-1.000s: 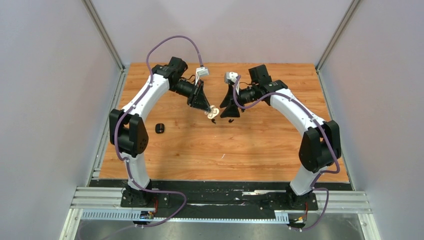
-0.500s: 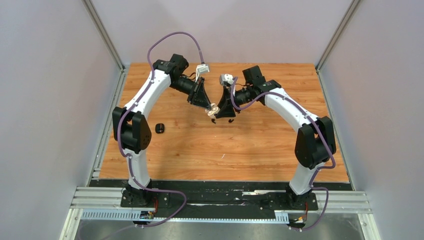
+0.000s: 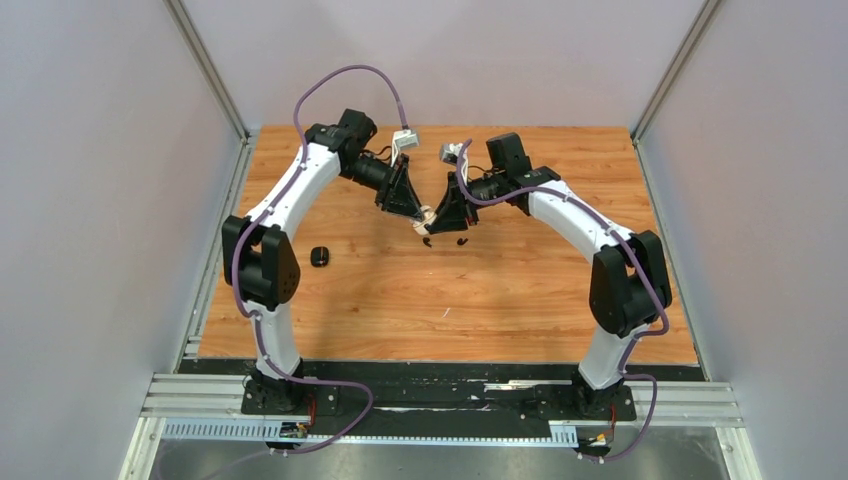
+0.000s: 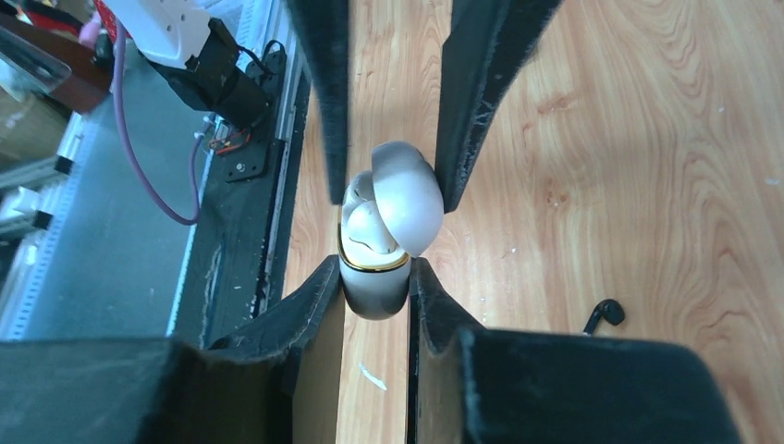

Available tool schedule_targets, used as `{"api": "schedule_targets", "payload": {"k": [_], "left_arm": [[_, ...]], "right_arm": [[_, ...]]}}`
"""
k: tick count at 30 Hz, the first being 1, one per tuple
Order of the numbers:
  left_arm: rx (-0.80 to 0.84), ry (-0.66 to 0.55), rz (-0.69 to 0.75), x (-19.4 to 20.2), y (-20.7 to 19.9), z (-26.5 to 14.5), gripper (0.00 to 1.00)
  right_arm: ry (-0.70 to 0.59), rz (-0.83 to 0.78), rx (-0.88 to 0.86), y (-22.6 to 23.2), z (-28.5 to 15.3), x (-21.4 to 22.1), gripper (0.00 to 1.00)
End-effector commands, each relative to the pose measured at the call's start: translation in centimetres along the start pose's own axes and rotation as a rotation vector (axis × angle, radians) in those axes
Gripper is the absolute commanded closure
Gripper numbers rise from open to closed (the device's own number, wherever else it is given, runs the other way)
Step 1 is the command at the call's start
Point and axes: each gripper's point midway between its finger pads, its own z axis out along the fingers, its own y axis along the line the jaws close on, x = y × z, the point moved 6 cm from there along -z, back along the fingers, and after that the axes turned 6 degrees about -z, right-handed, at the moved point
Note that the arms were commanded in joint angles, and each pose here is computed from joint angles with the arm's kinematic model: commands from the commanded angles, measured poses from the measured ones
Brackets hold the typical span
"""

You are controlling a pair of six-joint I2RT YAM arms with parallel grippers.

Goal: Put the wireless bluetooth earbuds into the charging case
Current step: Close the charging case.

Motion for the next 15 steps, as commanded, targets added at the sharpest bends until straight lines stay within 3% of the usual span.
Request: {"api": "schedule_targets", "payload": {"k": [1, 9, 11, 15], "left_arm": [[-0.022, -0.054, 0.135, -1.5, -3.2, -0.2, 0.53], [-0.246, -0.165, 0.282, -2.8, -3.7, -1.1, 0.33], [-0.421, -0.188, 0.25, -3.0, -2.2, -2.0, 0.28], [-0.556, -0.144, 0.128, -1.7, -0.7, -2.7, 0.26]], "right_arm": [[-0.068, 0.131, 0.035, -1.6, -0.2, -0.8, 1.0], [-0.07, 0.315, 0.157, -3.9, -1.5, 1.5, 1.0], [-0.041, 0.381, 0.268, -5.0, -2.4, 3.5, 0.99], [0.056, 0.507, 0.486, -7.0, -5.3, 9.2, 1.0]]}}
